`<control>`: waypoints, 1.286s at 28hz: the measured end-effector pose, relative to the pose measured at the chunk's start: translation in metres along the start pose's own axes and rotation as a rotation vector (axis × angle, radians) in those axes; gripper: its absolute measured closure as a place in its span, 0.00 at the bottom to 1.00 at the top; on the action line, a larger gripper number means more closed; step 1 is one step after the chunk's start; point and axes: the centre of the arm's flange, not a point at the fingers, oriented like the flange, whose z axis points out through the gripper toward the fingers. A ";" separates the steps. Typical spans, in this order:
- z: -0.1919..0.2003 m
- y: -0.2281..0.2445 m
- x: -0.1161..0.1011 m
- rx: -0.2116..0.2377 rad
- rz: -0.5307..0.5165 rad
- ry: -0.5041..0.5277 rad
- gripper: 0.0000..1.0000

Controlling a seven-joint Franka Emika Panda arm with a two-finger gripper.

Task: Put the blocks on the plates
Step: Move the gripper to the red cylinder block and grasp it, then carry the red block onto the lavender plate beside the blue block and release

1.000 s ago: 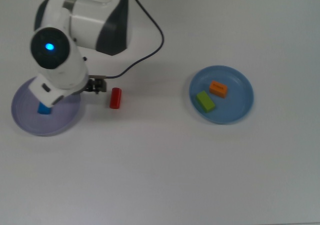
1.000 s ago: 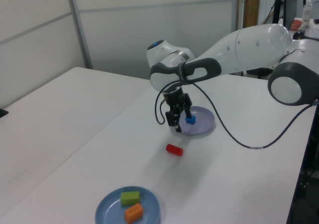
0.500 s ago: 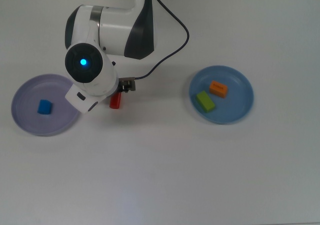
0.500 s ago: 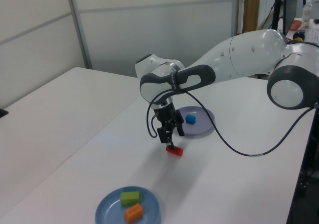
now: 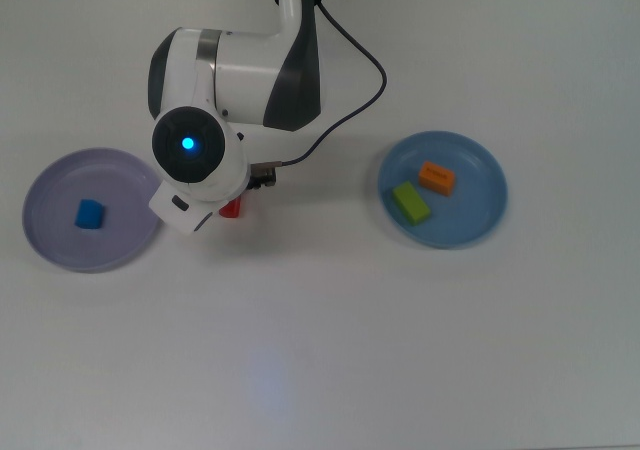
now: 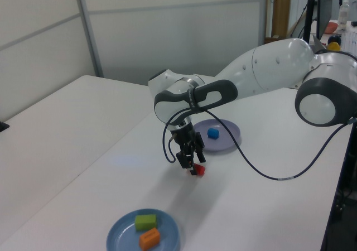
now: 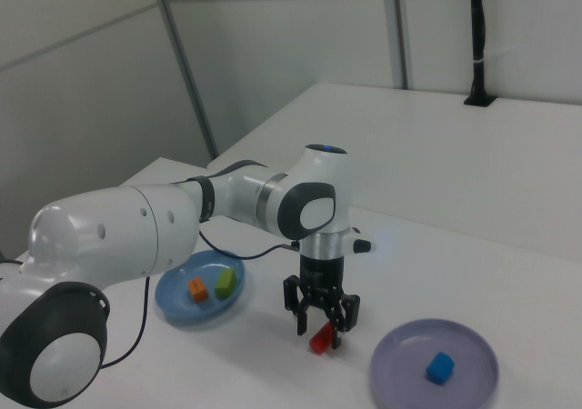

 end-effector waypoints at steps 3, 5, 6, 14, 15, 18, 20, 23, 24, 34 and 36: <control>0.001 -0.002 0.001 -0.001 -0.003 -0.002 0.38; 0.001 -0.003 0.001 -0.001 -0.004 -0.002 0.46; 0.001 -0.003 0.001 -0.002 -0.004 -0.002 0.50; 0.000 -0.003 0.001 -0.002 -0.004 0.000 0.67; 0.000 -0.003 0.001 -0.002 -0.004 0.001 0.67; -0.004 -0.002 0.001 -0.004 -0.003 0.009 0.67; -0.009 0.000 0.001 -0.005 0.000 0.020 0.67; -0.020 0.006 0.000 -0.007 0.008 0.041 0.67; -0.023 0.008 -0.001 -0.007 0.012 0.047 0.67; -0.044 0.068 -0.022 0.008 0.101 0.083 0.67; -0.043 0.093 -0.028 0.011 0.128 0.086 0.67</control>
